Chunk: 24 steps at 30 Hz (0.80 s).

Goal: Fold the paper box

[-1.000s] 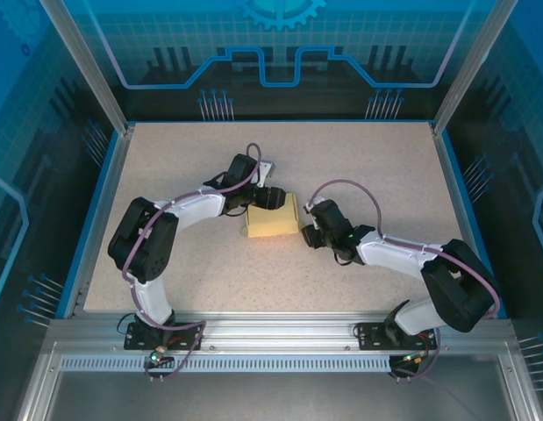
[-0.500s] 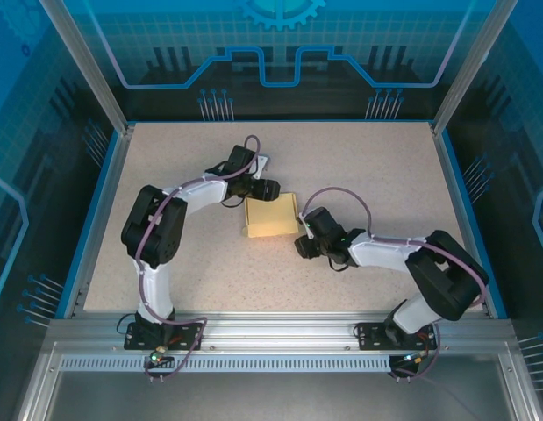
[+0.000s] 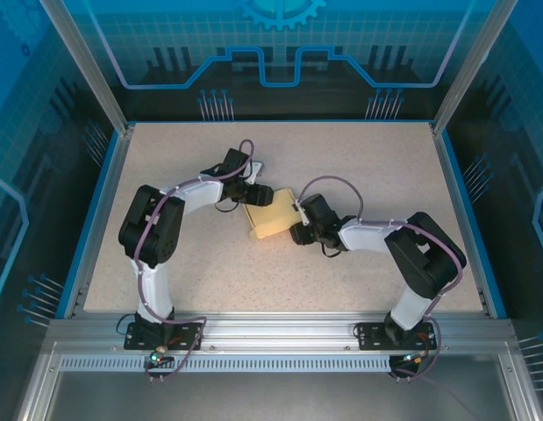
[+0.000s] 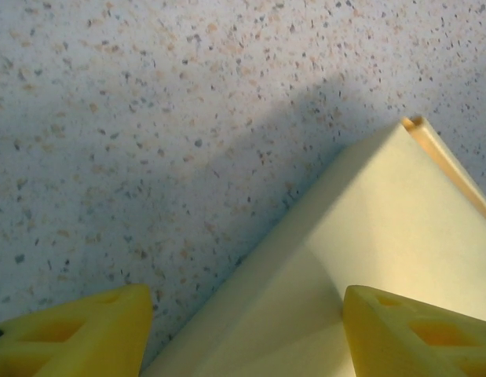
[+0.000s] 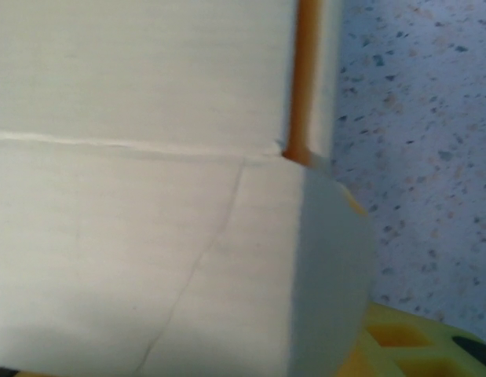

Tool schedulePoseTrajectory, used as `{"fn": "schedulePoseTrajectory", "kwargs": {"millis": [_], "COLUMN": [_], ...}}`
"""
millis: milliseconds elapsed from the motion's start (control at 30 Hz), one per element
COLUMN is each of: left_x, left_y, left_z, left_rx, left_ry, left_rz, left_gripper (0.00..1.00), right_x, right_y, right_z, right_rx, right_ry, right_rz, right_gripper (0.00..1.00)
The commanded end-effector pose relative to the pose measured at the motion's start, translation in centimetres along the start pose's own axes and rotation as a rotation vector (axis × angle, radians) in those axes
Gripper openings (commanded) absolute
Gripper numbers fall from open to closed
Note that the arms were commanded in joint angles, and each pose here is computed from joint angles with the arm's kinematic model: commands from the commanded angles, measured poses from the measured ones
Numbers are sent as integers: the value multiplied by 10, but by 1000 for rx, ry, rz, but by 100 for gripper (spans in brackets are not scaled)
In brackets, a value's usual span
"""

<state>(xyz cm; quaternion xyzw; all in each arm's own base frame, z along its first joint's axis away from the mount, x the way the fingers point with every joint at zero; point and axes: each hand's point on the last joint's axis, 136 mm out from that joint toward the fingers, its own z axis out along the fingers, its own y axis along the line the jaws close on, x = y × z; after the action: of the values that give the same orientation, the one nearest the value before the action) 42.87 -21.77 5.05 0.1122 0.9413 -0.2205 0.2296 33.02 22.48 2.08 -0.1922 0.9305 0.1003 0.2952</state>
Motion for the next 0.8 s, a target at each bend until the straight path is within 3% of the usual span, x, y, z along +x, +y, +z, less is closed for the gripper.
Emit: {"fn": "schedulePoseTrajectory", "kwargs": {"millis": [0,267,433,767], "left_x": [9,35,48,27], "left_y": [-14,-32,-43,-24], "left_z": [-16,-32,-34,-39], "left_rx": [63,149,173,96], "left_ry": [8,5,33,-50], "left_rz": [-12,-51,-38,-54], "left_gripper": [66,66,66,66], "right_x": [-20,-14,-9,5], "right_y": [-12,-59,-61,-60], "right_z": [5,2,-5,-37], "right_rx": [4,99,100,108], "right_ry": [-35,-12,2,3], "right_rz": [10,129,164,212], "right_gripper": [48,47,47,48]}}
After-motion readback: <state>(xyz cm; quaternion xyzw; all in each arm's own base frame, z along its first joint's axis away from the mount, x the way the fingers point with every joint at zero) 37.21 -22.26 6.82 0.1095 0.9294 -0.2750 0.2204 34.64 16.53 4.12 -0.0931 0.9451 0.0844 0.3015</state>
